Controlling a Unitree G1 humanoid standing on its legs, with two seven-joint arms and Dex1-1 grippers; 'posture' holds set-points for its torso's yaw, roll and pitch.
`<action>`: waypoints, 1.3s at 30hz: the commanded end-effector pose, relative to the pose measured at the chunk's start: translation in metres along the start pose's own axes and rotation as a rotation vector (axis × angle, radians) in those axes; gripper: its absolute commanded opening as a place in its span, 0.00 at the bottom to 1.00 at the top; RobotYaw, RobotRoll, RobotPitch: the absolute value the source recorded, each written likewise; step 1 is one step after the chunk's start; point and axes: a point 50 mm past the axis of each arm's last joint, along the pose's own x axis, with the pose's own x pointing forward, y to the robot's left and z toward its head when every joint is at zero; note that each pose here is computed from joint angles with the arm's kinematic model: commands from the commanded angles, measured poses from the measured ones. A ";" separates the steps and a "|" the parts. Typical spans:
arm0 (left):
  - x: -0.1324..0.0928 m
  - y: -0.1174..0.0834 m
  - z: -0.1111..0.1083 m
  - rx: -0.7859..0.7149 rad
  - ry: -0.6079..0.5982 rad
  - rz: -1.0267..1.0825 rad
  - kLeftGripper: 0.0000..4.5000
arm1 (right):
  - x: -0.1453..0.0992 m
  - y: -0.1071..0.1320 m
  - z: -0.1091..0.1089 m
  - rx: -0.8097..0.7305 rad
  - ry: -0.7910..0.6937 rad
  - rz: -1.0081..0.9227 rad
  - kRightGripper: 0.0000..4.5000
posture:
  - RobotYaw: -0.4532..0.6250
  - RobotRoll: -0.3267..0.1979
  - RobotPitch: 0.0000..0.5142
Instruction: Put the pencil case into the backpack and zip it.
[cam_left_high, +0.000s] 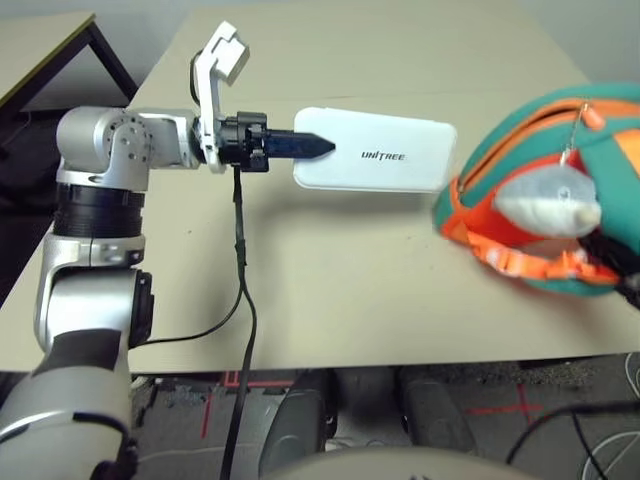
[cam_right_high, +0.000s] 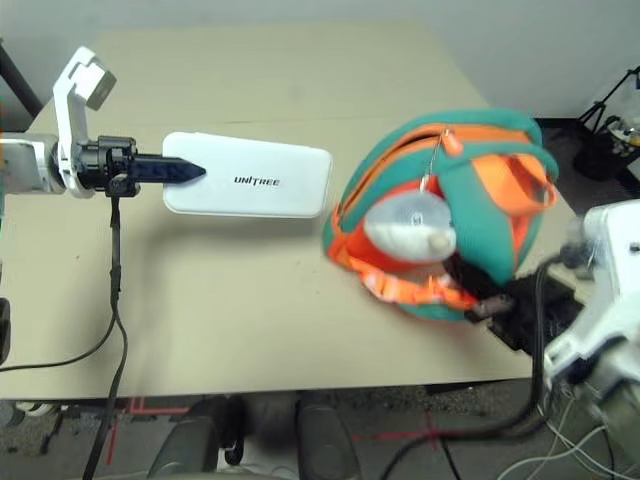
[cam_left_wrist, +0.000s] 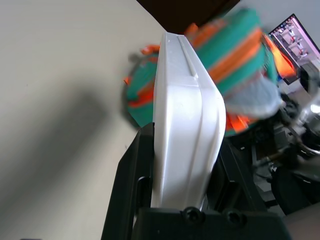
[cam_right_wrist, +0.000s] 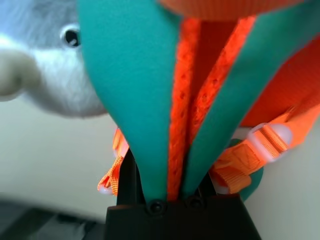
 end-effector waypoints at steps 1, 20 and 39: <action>0.003 -0.003 0.007 0.027 -0.007 -0.045 0.32 | -0.002 0.017 0.011 0.014 -0.046 0.047 0.04 | 0.07 0.62 0.29; -0.032 -0.023 0.046 0.303 -0.095 0.017 0.32 | 0.043 0.000 0.009 0.031 -0.102 0.049 0.04 | 0.18 0.62 0.26; -0.013 -0.044 0.044 0.417 0.009 -0.129 0.32 | 0.054 -0.010 0.011 0.005 -0.126 0.061 0.04 | 0.19 0.62 0.26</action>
